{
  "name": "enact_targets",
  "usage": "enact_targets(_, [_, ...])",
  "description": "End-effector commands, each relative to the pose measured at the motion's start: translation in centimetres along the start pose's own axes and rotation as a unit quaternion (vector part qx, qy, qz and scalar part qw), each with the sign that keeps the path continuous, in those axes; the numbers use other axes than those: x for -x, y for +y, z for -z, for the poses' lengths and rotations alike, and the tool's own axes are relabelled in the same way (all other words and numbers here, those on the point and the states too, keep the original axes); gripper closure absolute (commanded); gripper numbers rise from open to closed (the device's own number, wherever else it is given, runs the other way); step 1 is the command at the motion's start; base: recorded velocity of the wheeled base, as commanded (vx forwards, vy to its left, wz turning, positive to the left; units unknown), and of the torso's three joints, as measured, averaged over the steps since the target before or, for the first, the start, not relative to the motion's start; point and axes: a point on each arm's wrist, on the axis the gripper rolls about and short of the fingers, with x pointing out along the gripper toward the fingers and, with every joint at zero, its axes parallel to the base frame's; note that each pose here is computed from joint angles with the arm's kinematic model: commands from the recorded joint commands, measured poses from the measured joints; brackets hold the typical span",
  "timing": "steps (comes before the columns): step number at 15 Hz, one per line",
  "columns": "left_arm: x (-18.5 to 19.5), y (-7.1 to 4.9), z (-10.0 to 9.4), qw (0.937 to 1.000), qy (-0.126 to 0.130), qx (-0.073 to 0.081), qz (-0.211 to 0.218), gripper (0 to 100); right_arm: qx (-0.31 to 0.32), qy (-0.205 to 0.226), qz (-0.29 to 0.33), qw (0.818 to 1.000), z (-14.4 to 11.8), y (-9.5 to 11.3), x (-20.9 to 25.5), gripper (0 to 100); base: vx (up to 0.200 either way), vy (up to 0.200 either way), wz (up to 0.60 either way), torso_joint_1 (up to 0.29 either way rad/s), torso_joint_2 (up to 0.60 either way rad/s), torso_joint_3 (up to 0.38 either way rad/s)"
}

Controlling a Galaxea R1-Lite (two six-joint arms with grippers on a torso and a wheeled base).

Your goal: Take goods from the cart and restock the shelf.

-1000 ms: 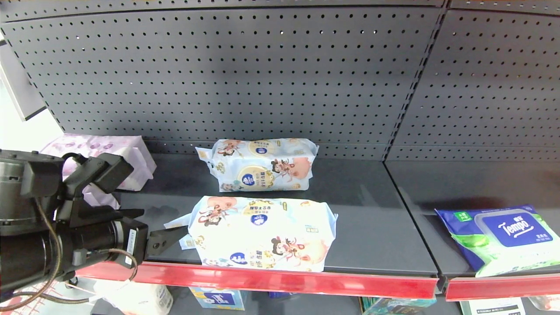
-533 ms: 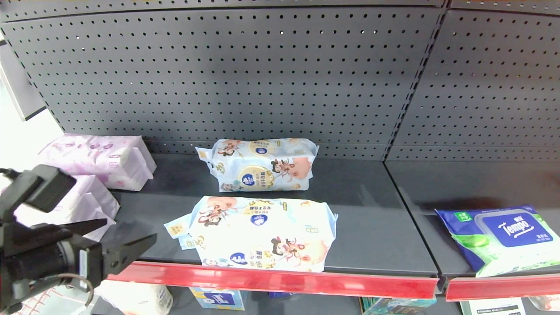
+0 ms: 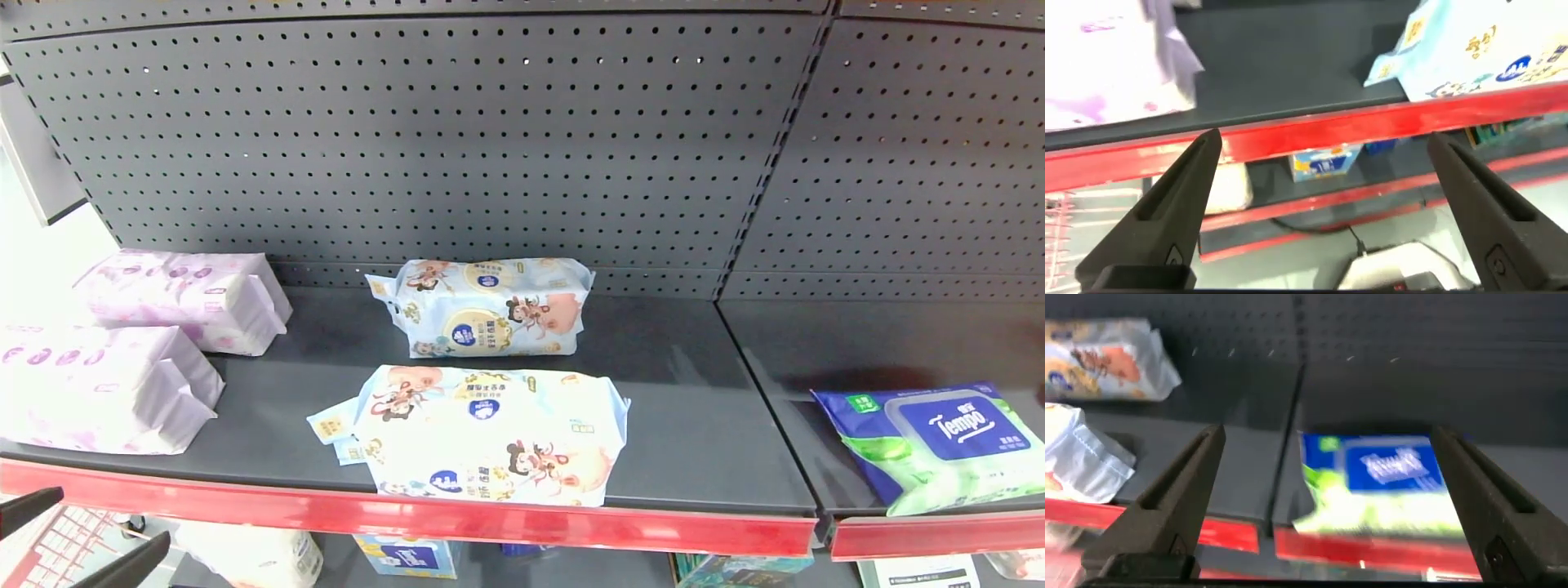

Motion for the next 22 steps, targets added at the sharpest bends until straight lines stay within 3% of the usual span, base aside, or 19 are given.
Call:
enact_targets(1, [1.9, 0.0, 1.2, 0.9993, -0.038, 0.0, -0.008, 0, 0.025, 0.143, -0.16, 0.976, 0.0, 3.3, -9.1, 0, 0.0, 0.0, 0.0, 0.0, 0.0, 0.0])
enact_targets(2, [2.0, 0.0, 1.3, 0.9992, -0.039, -0.001, -0.008, 0, 0.025, 0.145, -0.163, 0.976, 0.1, 3.3, -9.2, 0, 0.0, 0.0, 0.0, 0.0, 0.0, 0.0])
enact_targets(3, [3.0, 0.0, 2.5, 0.9992, -0.039, -0.006, -0.009, 0, 0.033, 0.181, -0.198, 0.963, 0.7, 4.6, -11.8, 0, 0.0, 0.0, 0.0, 0.0, 0.0, 0.0])
enact_targets(5, [3.9, 0.0, 3.6, 0.999, -0.04, -0.011, -0.015, 0, 0.042, 0.191, -0.234, 0.952, 0.6, 6.3, -12.8, 0, 0.0, 0.0, 0.0, 0.0, 0.0, 0.0])
enact_targets(10, [4.4, 0.1, 3.5, 0.9986, -0.043, -0.01, -0.03, 0, 0.066, 0.23, -0.282, 0.929, 1.8, 9.5, -14.2, 0, 0.0, 0.0, 0.0, 0.0, 0.0, 0.0])
enact_targets(16, [4.3, 0.1, 3.4, 0.9987, -0.04, -0.011, -0.031, 0, 0.074, 0.265, -0.27, 0.923, 3.3, 10.4, -16.4, 0, 0.0, 0.0, 0.0, 0.0, 0.0, 0.0])
enact_targets(22, [4.3, 0.1, 3.4, 0.9987, -0.04, -0.011, -0.031, 0, 0.081, 0.267, -0.288, 0.916, 3.3, 11.8, -16.7, 0, 0.0, 0.0, 0.0, 0.0, 0.0, 0.0])
